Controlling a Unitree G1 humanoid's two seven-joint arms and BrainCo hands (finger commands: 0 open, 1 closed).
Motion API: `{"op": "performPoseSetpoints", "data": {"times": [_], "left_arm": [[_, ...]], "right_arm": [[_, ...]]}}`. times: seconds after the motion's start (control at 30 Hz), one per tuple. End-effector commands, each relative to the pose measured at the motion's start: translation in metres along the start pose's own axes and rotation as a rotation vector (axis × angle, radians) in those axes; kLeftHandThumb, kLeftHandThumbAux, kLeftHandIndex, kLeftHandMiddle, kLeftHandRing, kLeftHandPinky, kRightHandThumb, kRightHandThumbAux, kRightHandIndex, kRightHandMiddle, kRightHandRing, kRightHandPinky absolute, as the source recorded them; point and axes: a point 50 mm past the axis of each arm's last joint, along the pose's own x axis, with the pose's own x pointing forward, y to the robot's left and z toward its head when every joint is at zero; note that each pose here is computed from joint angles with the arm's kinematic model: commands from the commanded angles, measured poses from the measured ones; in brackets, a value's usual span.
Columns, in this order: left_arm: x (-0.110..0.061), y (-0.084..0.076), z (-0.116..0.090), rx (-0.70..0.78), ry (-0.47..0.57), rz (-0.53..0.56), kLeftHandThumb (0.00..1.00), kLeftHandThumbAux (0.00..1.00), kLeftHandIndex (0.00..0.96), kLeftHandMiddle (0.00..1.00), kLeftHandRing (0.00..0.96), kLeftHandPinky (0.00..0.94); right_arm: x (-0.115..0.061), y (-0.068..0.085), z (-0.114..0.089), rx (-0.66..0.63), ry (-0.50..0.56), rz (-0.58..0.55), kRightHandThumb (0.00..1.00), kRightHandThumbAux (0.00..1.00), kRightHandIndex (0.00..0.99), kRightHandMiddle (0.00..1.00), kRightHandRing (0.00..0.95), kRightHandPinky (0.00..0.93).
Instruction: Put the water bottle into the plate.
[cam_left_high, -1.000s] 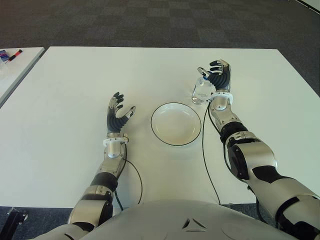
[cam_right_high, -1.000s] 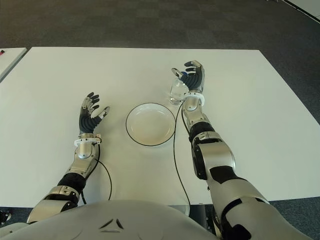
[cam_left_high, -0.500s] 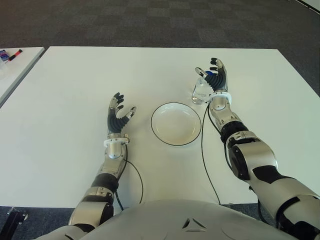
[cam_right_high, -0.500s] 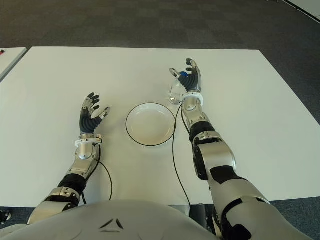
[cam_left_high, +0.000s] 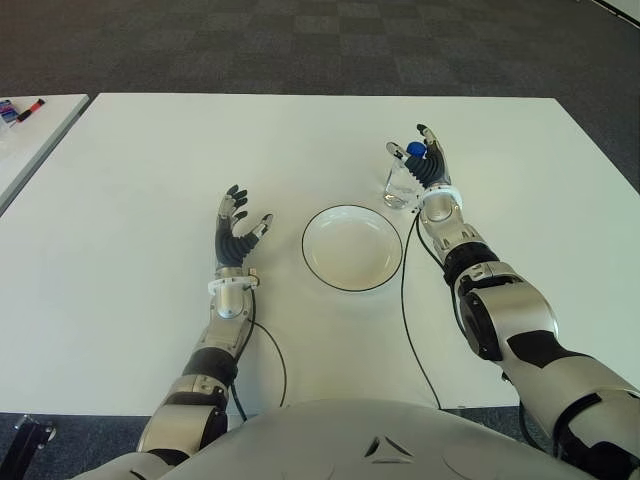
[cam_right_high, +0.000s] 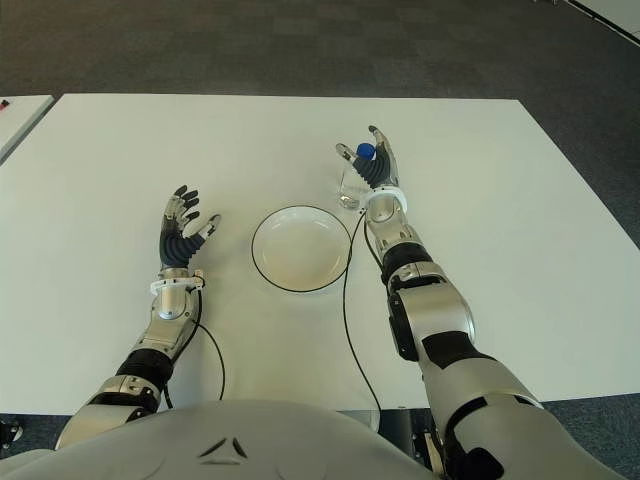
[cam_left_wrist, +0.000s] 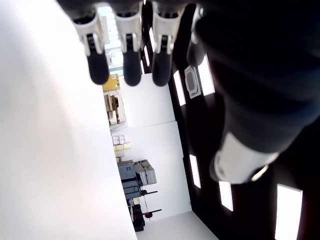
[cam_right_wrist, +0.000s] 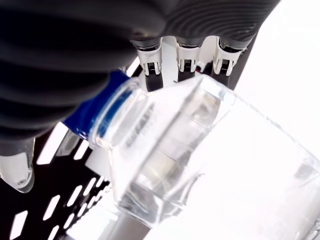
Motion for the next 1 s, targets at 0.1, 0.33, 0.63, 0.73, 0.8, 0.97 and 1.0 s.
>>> {"op": "performPoseSetpoints", "data": {"times": [0.1,0.33,0.63,0.73,0.8,0.97,1.0], "left_arm": [[-0.01,0.001,-0.01,0.017,0.055,-0.002,0.207,0.788,0.119,0.193,0.194,0.224],[-0.01,0.002,-0.01,0.004,0.056,0.001,0.215,0.795,0.124,0.192,0.191,0.218],[-0.01,0.002,-0.01,0.003,0.057,0.0,0.222,0.794,0.129,0.191,0.19,0.217],[-0.01,0.002,-0.01,0.007,0.058,-0.001,0.22,0.791,0.129,0.19,0.188,0.218],[-0.01,0.002,-0.01,0.009,0.059,-0.003,0.22,0.79,0.128,0.189,0.188,0.22],[-0.01,0.002,-0.01,0.013,0.057,-0.003,0.219,0.788,0.126,0.19,0.19,0.222],[-0.01,0.002,-0.01,0.014,0.056,-0.002,0.219,0.788,0.125,0.19,0.19,0.22]], "right_arm": [[-0.003,0.003,-0.01,-0.05,0.047,0.055,0.458,0.423,0.0,0.0,0.003,0.058],[-0.004,0.004,-0.015,-0.091,0.066,0.087,0.446,0.406,0.0,0.0,0.0,0.051],[-0.006,0.005,-0.019,-0.117,0.073,0.106,0.44,0.397,0.0,0.0,0.0,0.049],[-0.006,0.005,-0.019,-0.121,0.071,0.105,0.441,0.397,0.0,0.0,0.0,0.052],[-0.007,0.005,-0.02,-0.125,0.071,0.104,0.441,0.397,0.0,0.0,0.0,0.055],[-0.007,0.006,-0.021,-0.13,0.074,0.103,0.44,0.396,0.0,0.0,0.0,0.063],[-0.007,0.006,-0.021,-0.131,0.075,0.102,0.44,0.396,0.0,0.0,0.0,0.065]]}}
